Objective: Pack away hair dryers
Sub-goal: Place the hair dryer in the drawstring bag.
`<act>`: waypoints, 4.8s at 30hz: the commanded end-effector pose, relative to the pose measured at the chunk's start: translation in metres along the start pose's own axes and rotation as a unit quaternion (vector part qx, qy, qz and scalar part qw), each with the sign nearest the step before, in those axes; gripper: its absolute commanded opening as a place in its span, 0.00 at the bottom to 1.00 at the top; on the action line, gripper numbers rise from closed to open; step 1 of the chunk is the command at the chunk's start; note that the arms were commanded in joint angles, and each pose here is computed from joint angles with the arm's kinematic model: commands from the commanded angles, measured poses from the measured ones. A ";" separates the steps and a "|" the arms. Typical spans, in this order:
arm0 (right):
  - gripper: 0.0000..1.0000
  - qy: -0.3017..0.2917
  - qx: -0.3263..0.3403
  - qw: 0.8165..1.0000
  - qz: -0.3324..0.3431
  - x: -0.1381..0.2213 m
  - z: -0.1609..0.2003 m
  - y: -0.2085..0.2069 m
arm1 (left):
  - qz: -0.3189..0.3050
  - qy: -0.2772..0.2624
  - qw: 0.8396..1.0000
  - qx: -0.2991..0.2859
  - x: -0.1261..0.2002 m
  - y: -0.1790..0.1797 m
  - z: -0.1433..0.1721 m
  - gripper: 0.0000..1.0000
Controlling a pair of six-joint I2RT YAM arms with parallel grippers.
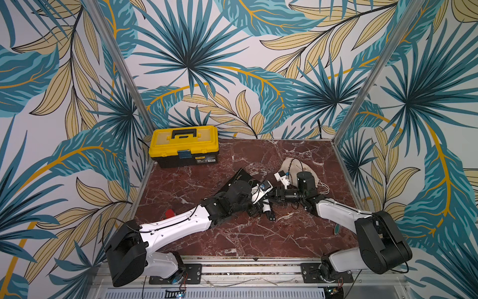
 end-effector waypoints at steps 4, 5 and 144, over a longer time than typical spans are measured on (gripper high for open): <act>0.09 0.015 0.081 0.993 -0.083 0.010 0.001 0.041 | 0.027 -0.022 0.999 0.000 0.008 -0.008 -0.001 0.04; 0.09 0.017 0.082 0.993 -0.084 0.011 0.003 0.043 | 0.028 -0.025 0.999 0.000 0.008 -0.008 -0.002 0.04; 0.61 -0.024 -0.079 0.992 0.095 0.004 0.006 -0.007 | 0.046 -0.055 0.994 0.085 0.009 0.017 -0.007 0.04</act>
Point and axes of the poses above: each gripper's point midway between its finger pads, its own x axis back along the fingers, its own y axis along the line the jaws close on, z = x × y, the point moved 6 cm from there along x, back along the fingers, and after that the axes turned 4 degrees about x, right-handed, at the moved point
